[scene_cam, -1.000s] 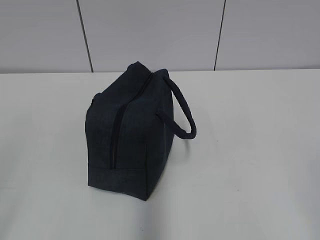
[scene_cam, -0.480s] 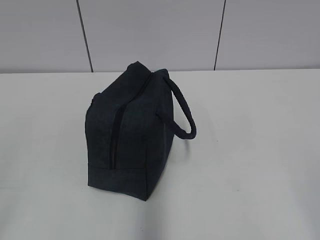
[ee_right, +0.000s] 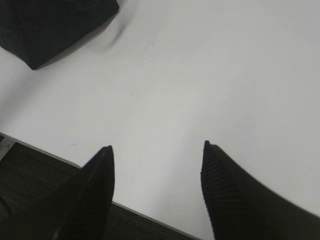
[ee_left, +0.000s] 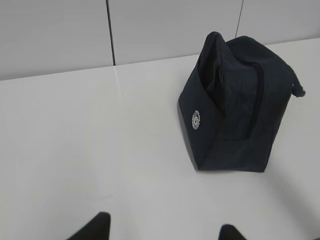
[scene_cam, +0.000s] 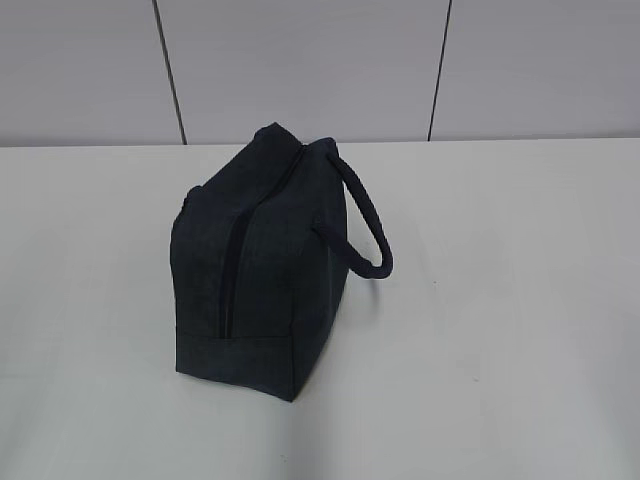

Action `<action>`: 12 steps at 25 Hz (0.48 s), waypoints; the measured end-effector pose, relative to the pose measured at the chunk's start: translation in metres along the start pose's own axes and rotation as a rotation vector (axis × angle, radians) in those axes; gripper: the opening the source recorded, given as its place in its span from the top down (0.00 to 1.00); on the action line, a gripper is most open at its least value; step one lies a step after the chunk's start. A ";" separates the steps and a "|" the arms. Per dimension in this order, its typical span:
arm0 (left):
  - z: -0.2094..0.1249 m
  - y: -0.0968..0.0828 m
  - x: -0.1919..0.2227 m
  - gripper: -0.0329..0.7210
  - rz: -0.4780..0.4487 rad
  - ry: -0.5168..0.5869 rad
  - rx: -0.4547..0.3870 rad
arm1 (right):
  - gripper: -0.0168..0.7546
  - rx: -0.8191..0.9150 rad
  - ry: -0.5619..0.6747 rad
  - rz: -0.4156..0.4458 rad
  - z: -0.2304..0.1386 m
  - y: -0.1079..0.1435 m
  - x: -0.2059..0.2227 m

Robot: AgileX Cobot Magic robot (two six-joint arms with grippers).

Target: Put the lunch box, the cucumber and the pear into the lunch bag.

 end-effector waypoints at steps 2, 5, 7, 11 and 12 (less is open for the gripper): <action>0.000 0.000 0.000 0.44 0.000 0.000 0.000 | 0.42 0.000 -0.002 0.000 0.000 0.000 0.000; 0.000 0.000 0.000 0.45 0.000 0.000 0.000 | 0.42 0.000 -0.002 0.000 0.000 0.000 0.000; 0.000 0.000 0.000 0.46 0.000 0.000 0.000 | 0.42 0.000 -0.002 0.000 0.000 0.000 0.000; 0.000 0.000 0.000 0.48 0.000 0.000 0.000 | 0.42 0.000 -0.002 0.000 0.000 0.000 0.000; 0.000 0.000 0.000 0.48 0.002 0.000 -0.001 | 0.42 0.000 -0.002 0.000 0.000 0.000 0.000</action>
Point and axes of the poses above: a point on each arm's last joint axis where the gripper is mounted, x pointing out along that axis toward the gripper, y along the wrist's bending axis when the last joint is at zero, z = x × y, the point moved 1 cm from there along x, pointing out along that axis toward the gripper, and after that the axes turned 5 degrees about -x, right-handed, at the moved point
